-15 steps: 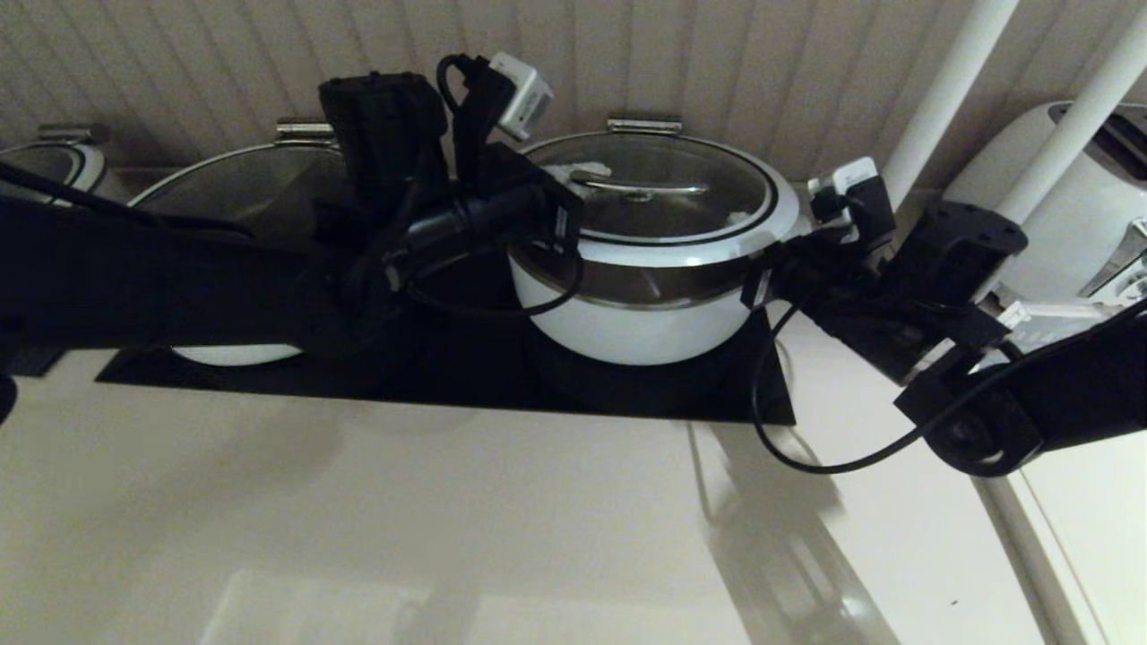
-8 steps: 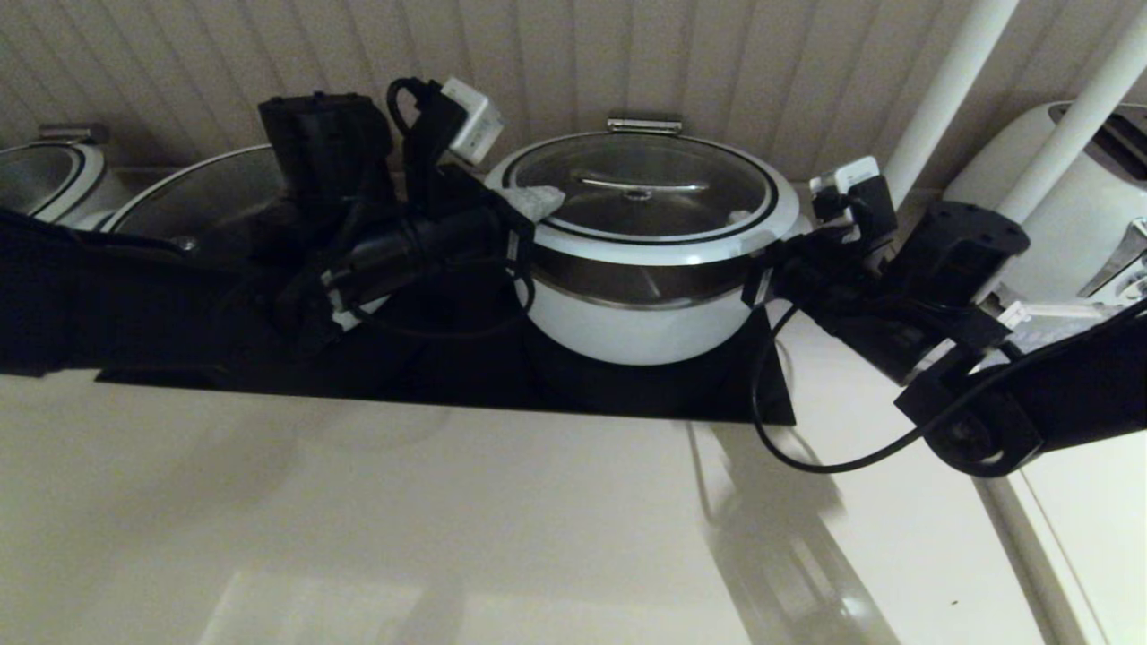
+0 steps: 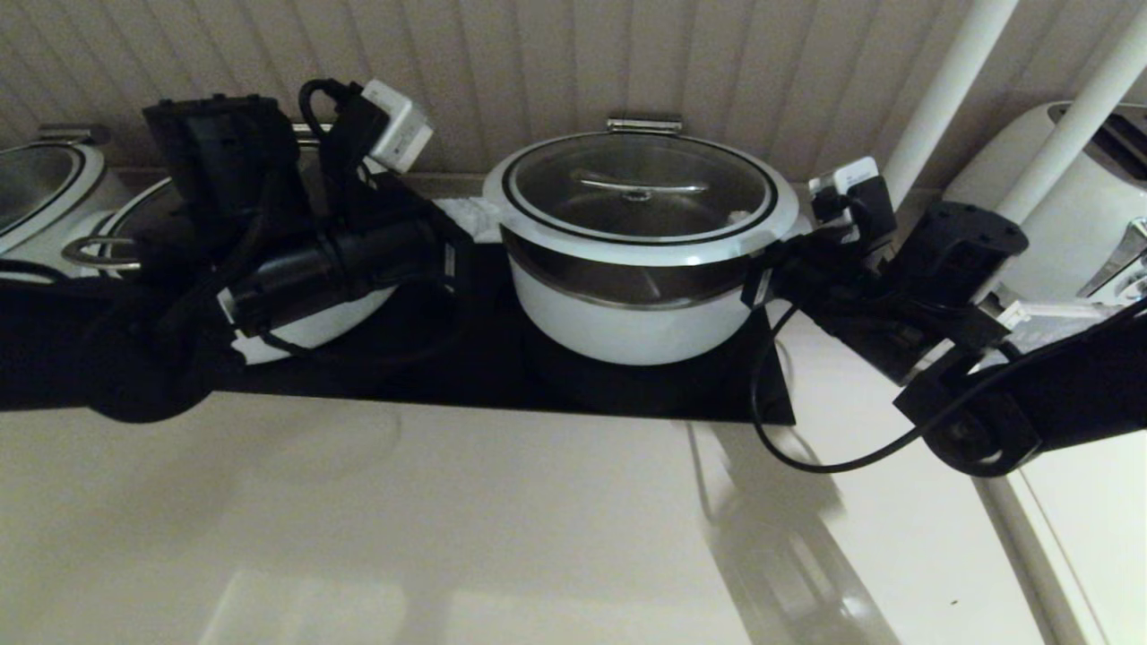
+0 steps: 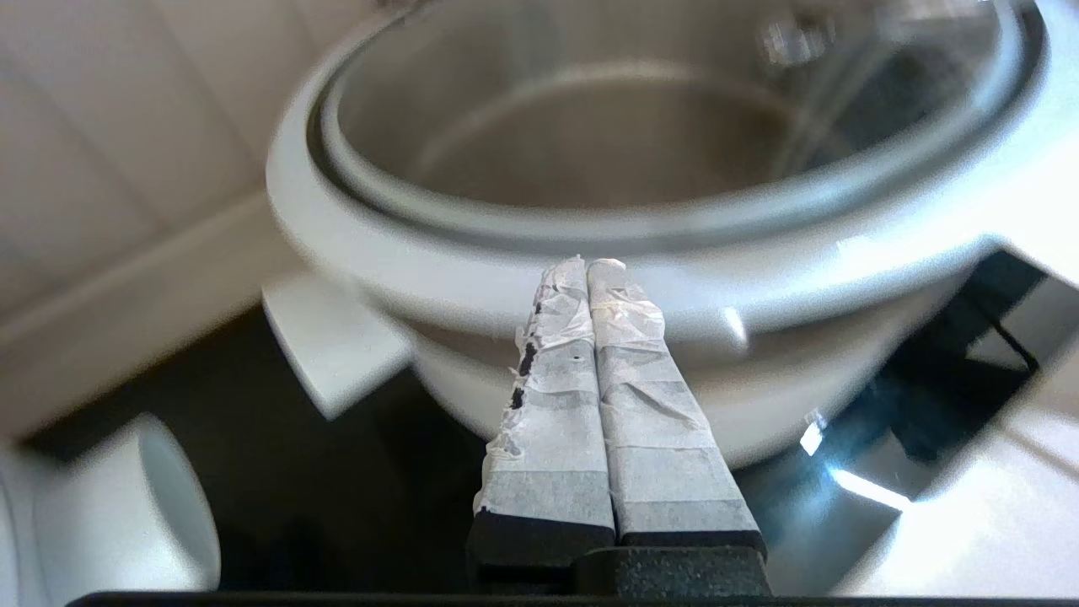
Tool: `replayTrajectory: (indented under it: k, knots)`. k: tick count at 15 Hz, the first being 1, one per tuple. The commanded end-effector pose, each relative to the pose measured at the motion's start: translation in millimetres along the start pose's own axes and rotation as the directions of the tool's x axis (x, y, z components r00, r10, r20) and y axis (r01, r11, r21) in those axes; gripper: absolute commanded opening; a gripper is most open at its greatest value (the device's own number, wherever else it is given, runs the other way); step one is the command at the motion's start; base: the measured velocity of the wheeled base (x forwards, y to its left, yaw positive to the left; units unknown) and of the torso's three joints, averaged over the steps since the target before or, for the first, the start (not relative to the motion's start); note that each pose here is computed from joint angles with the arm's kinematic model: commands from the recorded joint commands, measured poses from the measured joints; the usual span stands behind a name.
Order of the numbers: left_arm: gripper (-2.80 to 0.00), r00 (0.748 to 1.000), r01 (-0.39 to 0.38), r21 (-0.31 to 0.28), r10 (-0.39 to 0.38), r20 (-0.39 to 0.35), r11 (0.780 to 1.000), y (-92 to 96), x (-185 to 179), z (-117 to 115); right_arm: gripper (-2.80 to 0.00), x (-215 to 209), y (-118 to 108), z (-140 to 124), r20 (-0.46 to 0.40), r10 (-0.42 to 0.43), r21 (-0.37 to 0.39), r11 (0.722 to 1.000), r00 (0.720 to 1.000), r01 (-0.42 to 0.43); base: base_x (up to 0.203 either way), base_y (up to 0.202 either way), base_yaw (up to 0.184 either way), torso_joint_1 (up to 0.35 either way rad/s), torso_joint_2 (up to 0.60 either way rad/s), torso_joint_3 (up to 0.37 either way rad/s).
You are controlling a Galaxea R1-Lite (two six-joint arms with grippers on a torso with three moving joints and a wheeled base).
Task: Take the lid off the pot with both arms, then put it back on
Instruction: Hold the pot lid with the right arm, then open the pot lid completely
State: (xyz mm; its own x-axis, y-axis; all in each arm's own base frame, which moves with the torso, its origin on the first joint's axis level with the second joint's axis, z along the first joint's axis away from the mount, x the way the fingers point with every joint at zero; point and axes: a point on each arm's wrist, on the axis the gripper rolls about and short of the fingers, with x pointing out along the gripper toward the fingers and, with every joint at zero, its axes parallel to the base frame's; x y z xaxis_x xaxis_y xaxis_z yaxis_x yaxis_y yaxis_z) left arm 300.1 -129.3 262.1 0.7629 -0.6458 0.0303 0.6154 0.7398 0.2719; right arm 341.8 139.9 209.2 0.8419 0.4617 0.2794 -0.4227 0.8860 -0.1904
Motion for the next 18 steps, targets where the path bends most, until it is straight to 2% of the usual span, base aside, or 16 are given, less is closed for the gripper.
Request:
replayTrajectory:
  k: [1, 4, 7, 14, 18]
  knots:
    - [-2.8, 1.0, 0.008, -0.002, -0.008, -0.016, 1.0, -8.1, -23, -1, -2.8, 0, 0, 2, 0.009, 0.0, -0.002, 1.0, 1.0, 0.0, 0.0, 0.0, 0.0, 0.0, 0.0, 0.0]
    - [-2.8, 0.996, 0.035, -0.002, -0.035, -0.079, 0.999, -20.6, -42, -18, -2.8, 0, 0, 3, 0.013, 0.0, -0.003, 1.0, 1.0, 0.0, 0.0, 0.0, 0.0, 0.0, 0.0, 0.0]
    - [-2.8, 0.99, 0.08, -0.02, -0.081, -0.118, 0.997, -34.9, -44, -30, -2.8, 1, 0, 4, 0.019, -0.001, -0.003, 1.0, 1.0, 0.001, 0.0, 0.0, 0.0, 0.0, 0.0, 0.0]
    - [-2.8, 0.996, 0.08, 0.013, -0.079, -0.039, 0.997, -40.6, -1, -59, -2.8, 1, -1, 5, 0.03, -0.005, -0.005, 1.0, 1.0, 0.005, 0.0, 0.0, 0.0, 0.0, 0.0, 0.0]
    - [-2.8, 0.999, 0.046, 0.024, -0.045, -0.015, 0.999, -33.7, 22, -57, -2.8, 1, -1, 7, 0.037, -0.004, -0.005, 1.0, 0.999, 0.005, 0.0, 0.0, 0.0, 0.0, 0.0, 0.0]
